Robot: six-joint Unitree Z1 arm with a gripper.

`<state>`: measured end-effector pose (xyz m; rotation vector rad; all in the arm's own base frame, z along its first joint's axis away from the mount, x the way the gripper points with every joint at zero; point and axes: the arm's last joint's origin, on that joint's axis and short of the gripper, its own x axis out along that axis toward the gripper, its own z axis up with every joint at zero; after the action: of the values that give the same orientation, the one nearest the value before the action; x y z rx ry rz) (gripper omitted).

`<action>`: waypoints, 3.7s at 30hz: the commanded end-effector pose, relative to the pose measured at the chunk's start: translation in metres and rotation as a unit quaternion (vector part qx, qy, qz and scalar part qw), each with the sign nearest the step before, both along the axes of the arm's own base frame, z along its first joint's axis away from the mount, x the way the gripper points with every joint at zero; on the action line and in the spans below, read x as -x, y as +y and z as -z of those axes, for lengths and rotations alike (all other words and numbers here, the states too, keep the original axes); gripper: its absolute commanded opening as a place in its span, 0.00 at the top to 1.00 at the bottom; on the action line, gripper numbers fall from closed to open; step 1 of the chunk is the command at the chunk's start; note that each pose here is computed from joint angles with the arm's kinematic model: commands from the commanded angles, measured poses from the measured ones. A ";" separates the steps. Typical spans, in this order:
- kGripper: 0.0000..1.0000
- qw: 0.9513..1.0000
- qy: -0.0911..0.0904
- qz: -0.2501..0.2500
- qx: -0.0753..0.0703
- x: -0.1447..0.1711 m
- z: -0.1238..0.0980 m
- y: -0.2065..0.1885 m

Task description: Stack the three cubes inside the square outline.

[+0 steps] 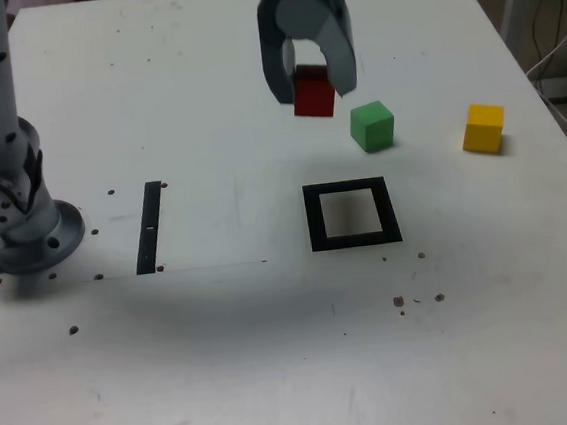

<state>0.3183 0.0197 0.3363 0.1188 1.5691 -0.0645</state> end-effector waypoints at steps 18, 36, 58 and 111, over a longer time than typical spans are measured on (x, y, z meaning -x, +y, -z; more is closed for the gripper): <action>0.74 1.000 -0.018 -0.001 0.008 -0.001 0.052 -0.034; 0.74 1.000 -0.019 -0.001 0.012 -0.011 0.086 -0.039; 0.04 1.000 -0.012 -0.001 0.012 -0.021 0.108 -0.040; 0.01 0.998 0.014 0.060 -0.032 -0.118 0.066 0.016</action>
<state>0.4316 0.0340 0.2727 0.2649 1.5896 -0.1067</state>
